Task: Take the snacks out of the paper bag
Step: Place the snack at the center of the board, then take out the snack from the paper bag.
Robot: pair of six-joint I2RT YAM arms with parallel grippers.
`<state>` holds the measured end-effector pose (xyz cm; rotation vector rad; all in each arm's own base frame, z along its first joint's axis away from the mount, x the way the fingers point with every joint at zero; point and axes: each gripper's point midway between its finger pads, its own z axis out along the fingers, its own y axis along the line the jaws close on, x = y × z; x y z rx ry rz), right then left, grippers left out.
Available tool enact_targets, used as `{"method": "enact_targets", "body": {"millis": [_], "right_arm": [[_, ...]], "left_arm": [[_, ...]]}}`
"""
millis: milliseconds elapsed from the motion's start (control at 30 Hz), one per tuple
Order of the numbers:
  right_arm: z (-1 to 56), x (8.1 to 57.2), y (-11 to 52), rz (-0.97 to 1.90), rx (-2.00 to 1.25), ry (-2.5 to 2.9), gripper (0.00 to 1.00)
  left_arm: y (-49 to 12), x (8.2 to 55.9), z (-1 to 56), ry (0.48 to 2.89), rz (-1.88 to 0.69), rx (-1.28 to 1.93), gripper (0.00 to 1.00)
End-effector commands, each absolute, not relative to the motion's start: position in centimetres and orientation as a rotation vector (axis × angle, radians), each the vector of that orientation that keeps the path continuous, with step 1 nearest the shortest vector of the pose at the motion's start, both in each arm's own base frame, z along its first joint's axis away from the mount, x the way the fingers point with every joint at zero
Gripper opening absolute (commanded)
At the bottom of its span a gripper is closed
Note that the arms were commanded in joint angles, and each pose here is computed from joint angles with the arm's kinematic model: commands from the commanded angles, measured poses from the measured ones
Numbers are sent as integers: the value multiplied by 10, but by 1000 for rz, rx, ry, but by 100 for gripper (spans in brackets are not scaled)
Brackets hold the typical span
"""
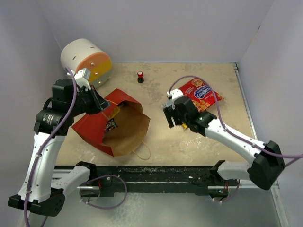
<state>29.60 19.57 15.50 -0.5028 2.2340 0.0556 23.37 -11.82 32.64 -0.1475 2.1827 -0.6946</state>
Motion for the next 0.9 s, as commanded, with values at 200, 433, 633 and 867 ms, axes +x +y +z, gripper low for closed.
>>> {"method": "enact_targets", "body": {"millis": [200,433,633,867], "right_arm": [[199,200,287,640,-1145,1567,78],[211,175,341,615,-1468,1090,75],[193,187,406,498,-1629,850,73],[170,221,467,369,-1706,668,77]], "left_arm": [[-122,234,333,2176,-723,-160,0],[-122,231,331,2198,-724,-164,0],[-125,232,326,2229,-739,-173,0],[-123,224,330,2233,-737,-155,0]]}}
